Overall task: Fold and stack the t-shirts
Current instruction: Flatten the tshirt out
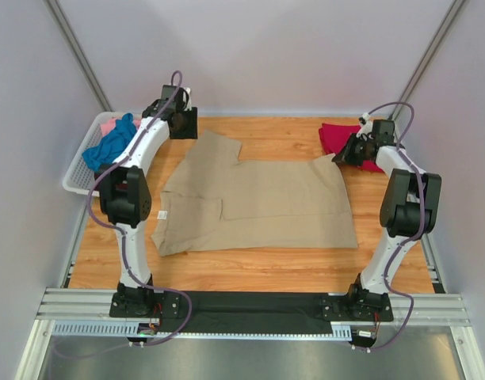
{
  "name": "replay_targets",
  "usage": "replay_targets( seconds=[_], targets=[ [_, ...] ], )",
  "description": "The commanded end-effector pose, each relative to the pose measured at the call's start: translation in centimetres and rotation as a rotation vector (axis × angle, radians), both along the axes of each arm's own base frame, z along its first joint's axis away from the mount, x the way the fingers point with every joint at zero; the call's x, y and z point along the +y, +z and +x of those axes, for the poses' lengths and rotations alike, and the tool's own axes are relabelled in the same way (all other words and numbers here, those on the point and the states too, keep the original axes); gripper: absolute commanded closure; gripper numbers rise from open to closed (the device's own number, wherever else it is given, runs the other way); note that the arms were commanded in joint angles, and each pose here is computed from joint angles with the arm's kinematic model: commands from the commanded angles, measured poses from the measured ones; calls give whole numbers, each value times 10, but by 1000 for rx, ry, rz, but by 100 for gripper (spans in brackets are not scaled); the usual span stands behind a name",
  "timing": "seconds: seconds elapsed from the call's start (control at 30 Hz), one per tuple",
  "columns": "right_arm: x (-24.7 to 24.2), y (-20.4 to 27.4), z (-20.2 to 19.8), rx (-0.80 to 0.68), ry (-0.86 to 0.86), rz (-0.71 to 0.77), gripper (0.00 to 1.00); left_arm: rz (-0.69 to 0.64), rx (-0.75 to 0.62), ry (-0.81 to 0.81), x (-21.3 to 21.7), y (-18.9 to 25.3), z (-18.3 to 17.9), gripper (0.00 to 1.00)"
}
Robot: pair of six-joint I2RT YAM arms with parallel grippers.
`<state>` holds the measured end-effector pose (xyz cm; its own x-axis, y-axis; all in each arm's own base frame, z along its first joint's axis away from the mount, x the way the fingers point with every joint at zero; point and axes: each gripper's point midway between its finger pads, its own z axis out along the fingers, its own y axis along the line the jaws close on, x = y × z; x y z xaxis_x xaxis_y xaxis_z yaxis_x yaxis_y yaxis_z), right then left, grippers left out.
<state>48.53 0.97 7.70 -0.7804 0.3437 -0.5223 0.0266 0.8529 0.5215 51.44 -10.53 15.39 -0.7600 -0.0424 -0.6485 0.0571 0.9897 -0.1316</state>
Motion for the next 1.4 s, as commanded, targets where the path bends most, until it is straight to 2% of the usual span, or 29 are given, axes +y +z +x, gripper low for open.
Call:
replay_targets(
  seconds=[0.0, 0.17, 0.27, 0.5, 0.53, 0.7, 0.83, 0.93, 1.13, 1.23, 1.27, 1.3, 1.37],
  targets=[
    [11, 55, 5, -164, 20, 35, 100, 54, -32, -147, -11, -5, 29, 44],
    [12, 70, -4, -198, 12, 20, 100, 96, -6, -103, 11, -35, 67, 41],
    [14, 69, -10, -193, 15, 21, 100, 57, -22, -62, 22, -48, 83, 38],
    [17, 51, -12, -166, -7, 16, 100, -12, 6, -46, 18, -85, 95, 39],
    [16, 47, -11, -156, -14, 15, 100, -14, -2, -33, 19, -77, 98, 39],
    [11, 16, -10, -43, -46, 9, 98, -16, 29, -13, 21, -78, 90, 38],
    [6, -9, -17, 93, -69, -9, 82, -73, 44, -46, 10, -78, 79, 38],
    [0, -1, -15, 103, -104, -24, 76, -104, 51, -59, 5, -71, 71, 37],
    [-21, 17, 1, 82, -252, -47, 76, -155, 54, -94, -7, -58, 61, 37],
    [-34, 5, 17, 112, -323, -77, 76, -171, 62, -105, -10, -55, 57, 37],
    [-39, 15, 30, 91, -337, -90, 77, -168, 60, -107, -9, -53, 57, 37],
    [-46, -5, 31, 138, -358, -117, 77, -164, 63, -109, -9, -53, 56, 37],
    [-55, -9, 40, 148, -380, -150, 77, -159, 54, -111, -8, -48, 55, 37]
  ],
)
